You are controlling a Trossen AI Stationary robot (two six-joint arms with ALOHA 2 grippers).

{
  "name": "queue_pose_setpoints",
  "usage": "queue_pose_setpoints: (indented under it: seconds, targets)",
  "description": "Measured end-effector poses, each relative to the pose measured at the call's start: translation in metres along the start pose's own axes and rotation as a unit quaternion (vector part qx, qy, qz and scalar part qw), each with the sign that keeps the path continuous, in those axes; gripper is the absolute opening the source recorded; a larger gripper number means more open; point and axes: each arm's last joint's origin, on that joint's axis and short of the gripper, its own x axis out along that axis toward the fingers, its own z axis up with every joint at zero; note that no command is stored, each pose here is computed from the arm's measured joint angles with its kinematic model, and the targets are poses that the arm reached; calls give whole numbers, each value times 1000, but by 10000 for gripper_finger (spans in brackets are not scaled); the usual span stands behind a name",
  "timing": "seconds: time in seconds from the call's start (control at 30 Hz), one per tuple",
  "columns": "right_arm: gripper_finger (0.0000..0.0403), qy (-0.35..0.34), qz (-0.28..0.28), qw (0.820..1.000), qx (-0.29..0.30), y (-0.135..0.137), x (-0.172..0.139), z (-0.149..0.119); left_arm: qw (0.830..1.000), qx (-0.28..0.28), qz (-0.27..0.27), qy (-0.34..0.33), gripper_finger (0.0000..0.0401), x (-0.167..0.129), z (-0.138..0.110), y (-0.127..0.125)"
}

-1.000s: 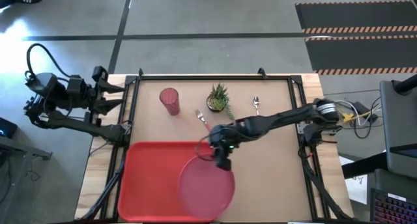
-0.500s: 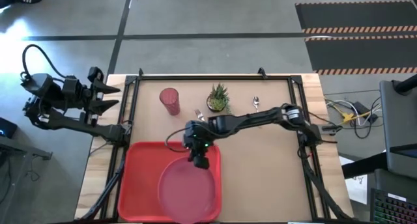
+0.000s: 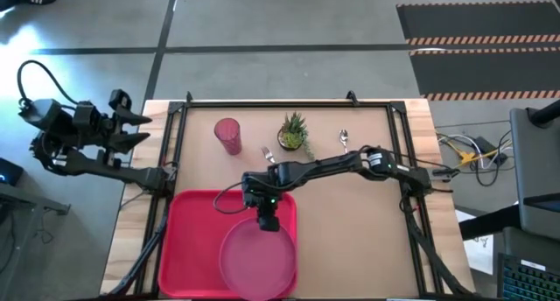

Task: Pick and place plate/cup/fork/spoon on tray
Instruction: Put the pink plate on the orange tray

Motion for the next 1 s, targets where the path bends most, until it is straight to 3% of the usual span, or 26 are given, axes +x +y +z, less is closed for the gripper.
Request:
queue_pose_setpoints:
  seconds: [0.47, 1.0]
  targets:
    - [8, -19, -51, 998, -24, -21, -5, 2, 1000, -10, -1, 17, 150, 5, -7, -1]
    - [20, -44, -50, 997, -38, -25, -7, 7, 1000, -10, -1, 18, 150, 5, -7, -1]
